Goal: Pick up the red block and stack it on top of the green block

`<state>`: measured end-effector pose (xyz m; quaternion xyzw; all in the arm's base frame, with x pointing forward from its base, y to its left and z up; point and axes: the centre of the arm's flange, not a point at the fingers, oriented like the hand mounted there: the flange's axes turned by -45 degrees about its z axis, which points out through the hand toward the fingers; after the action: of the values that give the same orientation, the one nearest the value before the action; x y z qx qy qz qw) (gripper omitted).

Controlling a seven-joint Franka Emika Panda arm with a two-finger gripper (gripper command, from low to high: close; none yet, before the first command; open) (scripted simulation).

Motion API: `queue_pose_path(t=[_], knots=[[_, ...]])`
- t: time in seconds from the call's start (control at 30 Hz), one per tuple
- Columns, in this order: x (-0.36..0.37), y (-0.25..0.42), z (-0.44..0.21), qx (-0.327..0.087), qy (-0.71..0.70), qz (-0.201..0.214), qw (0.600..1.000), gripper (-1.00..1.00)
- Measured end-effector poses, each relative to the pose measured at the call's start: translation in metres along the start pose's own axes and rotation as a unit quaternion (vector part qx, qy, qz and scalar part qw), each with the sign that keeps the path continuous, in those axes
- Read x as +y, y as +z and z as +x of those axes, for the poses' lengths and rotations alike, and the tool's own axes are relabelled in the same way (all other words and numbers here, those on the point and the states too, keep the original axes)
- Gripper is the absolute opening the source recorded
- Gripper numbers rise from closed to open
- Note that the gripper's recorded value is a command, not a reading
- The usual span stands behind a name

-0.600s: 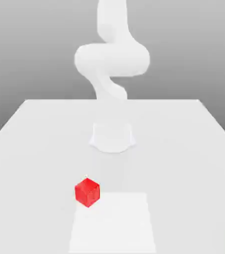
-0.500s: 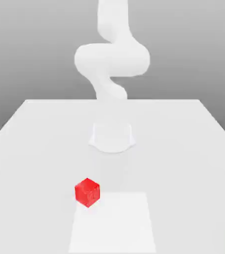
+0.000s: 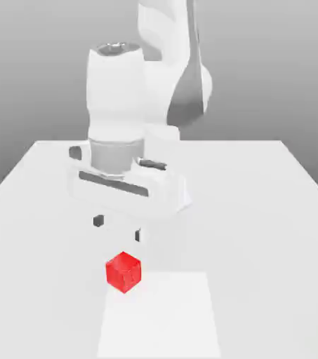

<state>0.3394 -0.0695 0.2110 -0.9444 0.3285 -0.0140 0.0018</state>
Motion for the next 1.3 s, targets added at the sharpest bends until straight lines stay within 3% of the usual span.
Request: queue_pose_path(t=[0.17, 0.2, 0.43, 0.7, 0.87, 1.1, 1.3], knots=[[0.007, 0.054, -0.008, -0.012, 0.012, -0.006, 1.0, 0.0], [0.008, 0.062, -0.009, -0.013, 0.012, -0.006, 1.0, -1.0], [0.008, 0.064, -0.01, -0.012, 0.012, -0.006, 1.0, -1.0], [0.003, 0.006, -0.007, -0.012, 0.003, -0.007, 1.0, -1.0], [-0.081, -0.007, -0.001, -0.011, -0.181, -0.01, 0.983, -1.0], [-0.211, -0.018, -0.02, -0.012, -0.437, -0.009, 0.899, -1.0], [-0.322, -0.028, -0.079, -0.013, -0.634, -0.002, 0.774, -1.0]])
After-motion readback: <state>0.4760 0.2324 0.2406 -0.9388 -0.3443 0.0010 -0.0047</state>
